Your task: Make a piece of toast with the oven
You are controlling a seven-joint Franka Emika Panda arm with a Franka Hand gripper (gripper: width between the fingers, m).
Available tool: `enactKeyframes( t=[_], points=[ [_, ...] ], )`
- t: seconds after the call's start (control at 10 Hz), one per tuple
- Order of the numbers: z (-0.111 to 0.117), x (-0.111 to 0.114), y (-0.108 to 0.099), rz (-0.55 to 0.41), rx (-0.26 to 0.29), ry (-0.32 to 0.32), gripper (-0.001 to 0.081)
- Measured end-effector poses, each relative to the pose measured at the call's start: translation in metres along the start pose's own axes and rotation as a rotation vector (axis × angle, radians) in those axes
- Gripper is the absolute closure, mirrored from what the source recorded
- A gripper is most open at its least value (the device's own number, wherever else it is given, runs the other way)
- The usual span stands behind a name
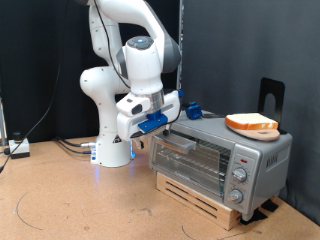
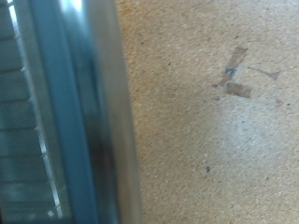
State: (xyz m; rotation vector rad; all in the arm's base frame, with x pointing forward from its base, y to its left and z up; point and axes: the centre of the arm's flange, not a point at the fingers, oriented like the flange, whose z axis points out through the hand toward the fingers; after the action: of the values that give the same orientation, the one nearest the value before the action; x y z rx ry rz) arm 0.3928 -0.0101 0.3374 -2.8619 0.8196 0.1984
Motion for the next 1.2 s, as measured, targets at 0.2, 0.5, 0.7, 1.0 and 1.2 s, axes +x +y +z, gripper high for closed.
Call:
enactKeyframes(
  t=[0.2, 0.5, 0.7, 1.0, 1.2],
  points=[
    [0.014, 0.01, 0.002, 0.01, -0.021, 0.01, -0.0003],
    [0.032, 0.026, 0.005, 0.029, -0.039, 0.033, -0.0003],
    [0.035, 0.035, 0.004, 0.045, -0.035, 0.04, -0.0003],
    [0.034, 0.045, 0.003, 0.054, -0.026, 0.041, -0.0003],
    [0.036, 0.049, 0.01, 0.064, -0.034, 0.041, -0.0003]
  ],
)
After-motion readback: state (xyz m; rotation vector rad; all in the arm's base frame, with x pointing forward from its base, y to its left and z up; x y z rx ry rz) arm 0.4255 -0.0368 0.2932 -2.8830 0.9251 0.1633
